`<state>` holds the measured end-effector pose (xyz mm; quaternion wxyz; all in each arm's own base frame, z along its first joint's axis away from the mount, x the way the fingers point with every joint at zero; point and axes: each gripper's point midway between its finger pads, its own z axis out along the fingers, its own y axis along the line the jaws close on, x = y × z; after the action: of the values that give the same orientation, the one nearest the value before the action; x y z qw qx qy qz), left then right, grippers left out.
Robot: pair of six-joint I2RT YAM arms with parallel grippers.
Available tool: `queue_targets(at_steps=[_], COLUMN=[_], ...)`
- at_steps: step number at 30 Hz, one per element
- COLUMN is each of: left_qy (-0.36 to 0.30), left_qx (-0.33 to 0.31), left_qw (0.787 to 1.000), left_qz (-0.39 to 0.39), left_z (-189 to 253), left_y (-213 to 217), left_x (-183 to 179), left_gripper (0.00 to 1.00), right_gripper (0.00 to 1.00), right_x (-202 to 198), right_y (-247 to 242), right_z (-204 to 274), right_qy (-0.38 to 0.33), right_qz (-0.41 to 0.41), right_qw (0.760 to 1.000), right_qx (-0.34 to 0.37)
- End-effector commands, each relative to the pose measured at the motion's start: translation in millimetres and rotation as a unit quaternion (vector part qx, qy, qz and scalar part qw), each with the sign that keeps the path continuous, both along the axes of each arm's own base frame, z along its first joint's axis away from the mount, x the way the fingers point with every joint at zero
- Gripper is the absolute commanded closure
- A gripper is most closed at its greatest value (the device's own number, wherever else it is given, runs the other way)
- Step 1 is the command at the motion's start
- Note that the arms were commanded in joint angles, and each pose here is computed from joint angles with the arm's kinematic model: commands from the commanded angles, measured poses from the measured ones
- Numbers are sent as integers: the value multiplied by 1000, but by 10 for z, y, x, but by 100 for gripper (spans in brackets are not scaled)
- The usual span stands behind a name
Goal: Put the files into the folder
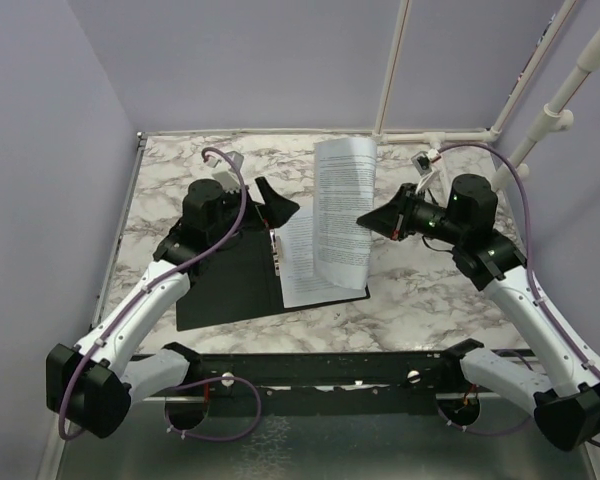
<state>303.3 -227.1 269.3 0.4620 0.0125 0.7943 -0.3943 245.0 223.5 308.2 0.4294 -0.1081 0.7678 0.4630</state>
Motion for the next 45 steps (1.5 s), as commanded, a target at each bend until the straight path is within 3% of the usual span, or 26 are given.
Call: queue_targets(at_steps=[1,9,16,26,27,30,34,38,42,45], left_qy=[-50,-77,-101,-103,-104,-104,-110,-128,-150,-166], left_qx=[-113,-211,-259,-268,-267,-266,-265,-269,-279,-278], left_qw=[990,964,940,929,928,928,926,919,908,899], left_qz=[-67,-145,-199,-235,-237,-241,-246,-257,-276,-294], left_z=[375,623,856,893,893,888,911,1048,1266,1416], left_y=[-50,-121,-159,-166,-165,-163,-160,-148,-131,-122], left_x=[-177,-445,-670,-850,-863,-890,-925,-991,-1100,-1201], left_gripper=[1,1,5,54,61,97,100,100,100,100], right_gripper=[99,99,99,99,99,99,99,89,67,43], right_x=[-249,-510,-502,-347,-341,-330,-305,-291,-272,-282], right_y=[219,322,379,413,415,412,391,362,343,335], right_z=[324,540,595,615,620,636,614,551,478,435], right_qy=[-42,-68,-67,-64,-64,-68,-70,-68,-70,-73], right_qz=[122,221,245,224,223,217,204,189,179,178], right_qw=[991,970,964,969,969,970,973,977,980,980], right_qx=[36,70,86,85,87,87,79,68,60,60])
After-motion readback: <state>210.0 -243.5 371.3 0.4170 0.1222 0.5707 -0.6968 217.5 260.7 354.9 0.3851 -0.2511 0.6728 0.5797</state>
